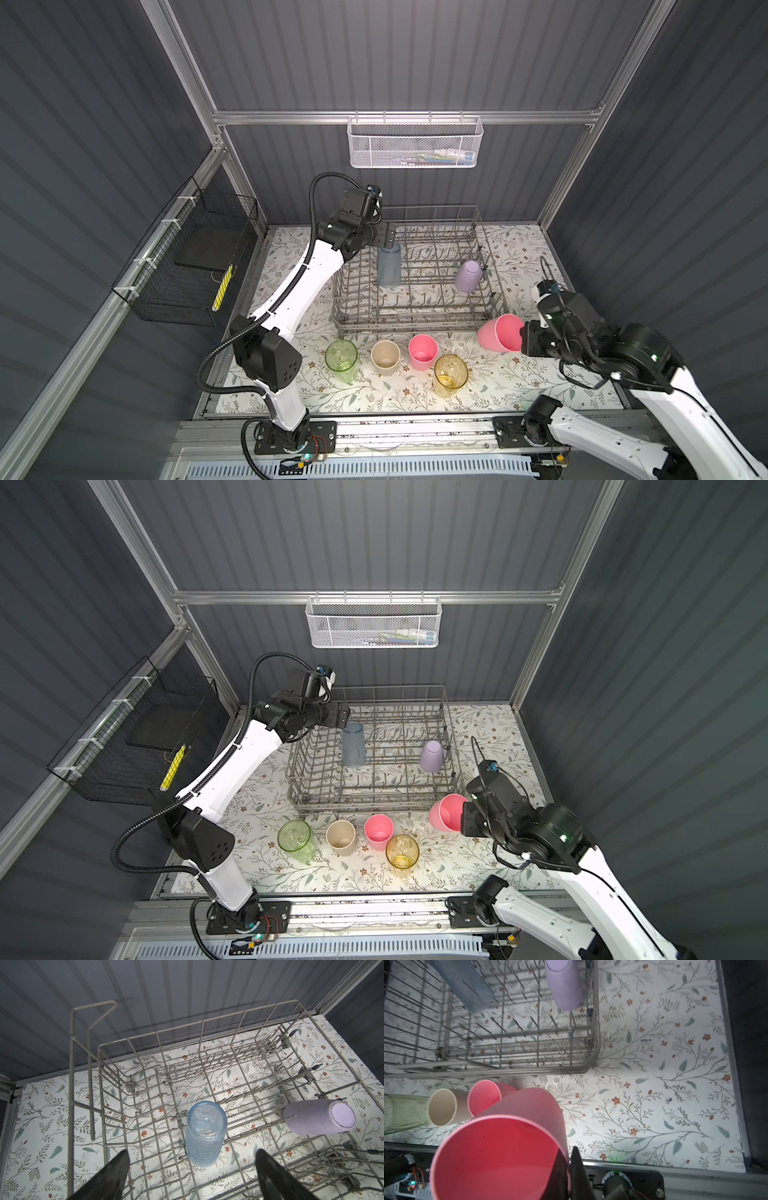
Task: Load cups into a dish rack
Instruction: Pick up the cup from the bottom-center of the table.
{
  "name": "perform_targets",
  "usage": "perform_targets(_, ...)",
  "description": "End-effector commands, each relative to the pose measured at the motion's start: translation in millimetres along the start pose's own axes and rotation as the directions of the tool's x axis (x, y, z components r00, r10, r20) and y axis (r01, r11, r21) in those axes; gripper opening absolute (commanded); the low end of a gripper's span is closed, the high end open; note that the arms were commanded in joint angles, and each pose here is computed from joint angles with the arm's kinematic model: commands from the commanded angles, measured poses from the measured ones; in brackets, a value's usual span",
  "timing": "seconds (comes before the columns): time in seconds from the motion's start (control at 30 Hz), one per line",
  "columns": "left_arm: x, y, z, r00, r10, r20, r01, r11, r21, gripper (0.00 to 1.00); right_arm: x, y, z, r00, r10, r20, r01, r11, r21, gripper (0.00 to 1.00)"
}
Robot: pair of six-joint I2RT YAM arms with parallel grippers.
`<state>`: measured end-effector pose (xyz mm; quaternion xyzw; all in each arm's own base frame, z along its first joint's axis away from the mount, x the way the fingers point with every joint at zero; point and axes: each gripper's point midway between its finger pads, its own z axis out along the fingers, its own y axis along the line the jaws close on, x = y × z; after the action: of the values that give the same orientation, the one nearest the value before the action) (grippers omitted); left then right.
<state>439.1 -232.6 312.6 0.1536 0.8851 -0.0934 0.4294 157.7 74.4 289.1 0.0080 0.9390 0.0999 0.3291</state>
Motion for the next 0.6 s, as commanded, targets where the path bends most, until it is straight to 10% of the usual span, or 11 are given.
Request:
perform_targets(0.0,-13.5,-9.6,-16.0,0.999,-0.022,0.046,0.020,0.998,0.051,0.94,-29.2,15.0,-14.0,0.991,-0.048,0.122,0.057,0.996,-0.068,0.00)
perform_targets(0.3,-24.0,-43.3,-44.4,0.987,-0.065,0.150,0.020,0.958,0.285,0.94,-98.8,92.3,5.4,0.971,0.101,0.219,0.022,0.868,-0.497,0.00)
perform_targets(0.57,-36.6,-75.4,-85.1,0.955,-0.199,0.218,0.012,0.764,0.645,0.94,-146.7,132.2,32.9,0.962,0.232,0.143,-0.032,0.616,-0.787,0.00)
